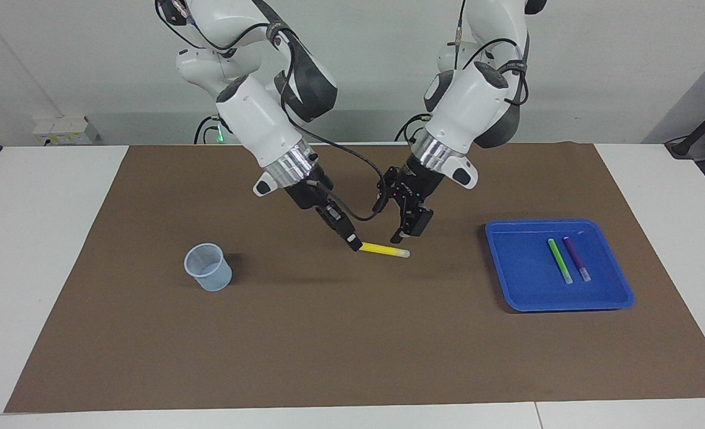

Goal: Right arm passes pens to left for tray arrangement
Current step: 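Close the left gripper on the yellow pen and open the right gripper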

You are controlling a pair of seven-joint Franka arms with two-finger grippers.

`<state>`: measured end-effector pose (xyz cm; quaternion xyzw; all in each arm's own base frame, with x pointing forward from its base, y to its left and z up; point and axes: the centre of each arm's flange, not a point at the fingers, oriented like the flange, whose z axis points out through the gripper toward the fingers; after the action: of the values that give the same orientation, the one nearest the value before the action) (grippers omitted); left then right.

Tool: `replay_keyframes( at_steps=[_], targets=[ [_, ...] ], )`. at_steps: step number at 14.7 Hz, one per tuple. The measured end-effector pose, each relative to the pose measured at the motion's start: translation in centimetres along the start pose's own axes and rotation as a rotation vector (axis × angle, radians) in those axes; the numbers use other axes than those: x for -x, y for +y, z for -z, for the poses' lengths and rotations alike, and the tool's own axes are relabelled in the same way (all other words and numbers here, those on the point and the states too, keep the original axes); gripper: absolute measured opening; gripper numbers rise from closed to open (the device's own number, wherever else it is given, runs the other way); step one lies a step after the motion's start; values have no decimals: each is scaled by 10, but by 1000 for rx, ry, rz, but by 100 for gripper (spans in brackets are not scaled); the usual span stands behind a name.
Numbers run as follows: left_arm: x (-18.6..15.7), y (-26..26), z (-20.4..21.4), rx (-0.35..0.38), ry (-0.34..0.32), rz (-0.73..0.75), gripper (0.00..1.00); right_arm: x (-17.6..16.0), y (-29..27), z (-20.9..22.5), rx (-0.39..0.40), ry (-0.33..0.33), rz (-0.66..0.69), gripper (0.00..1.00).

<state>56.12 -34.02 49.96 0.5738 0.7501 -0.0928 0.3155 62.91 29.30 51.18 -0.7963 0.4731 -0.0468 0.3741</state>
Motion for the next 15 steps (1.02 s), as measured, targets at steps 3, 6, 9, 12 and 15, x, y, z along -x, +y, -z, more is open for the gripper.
replay_keyframes(
  at_steps=[3, 6, 9, 12, 15],
  targets=[
    [-3, 9, 4, 43, -17, 39, 85, 8, -1, -2, -9, -3, -1, 19],
    [-7, 15, 7, 62, -22, 67, 75, 11, -1, -3, -9, -5, 2, 19],
    [-9, 20, 9, 80, -29, 85, 59, 11, -1, -2, -10, -4, 2, 19],
    [-10, 22, 9, 91, -35, 88, 40, 10, -1, -3, -9, -4, 1, 19],
    [-11, 23, 9, 101, -39, 87, 24, 9, -1, -2, -12, -1, 0, 19]
  ],
)
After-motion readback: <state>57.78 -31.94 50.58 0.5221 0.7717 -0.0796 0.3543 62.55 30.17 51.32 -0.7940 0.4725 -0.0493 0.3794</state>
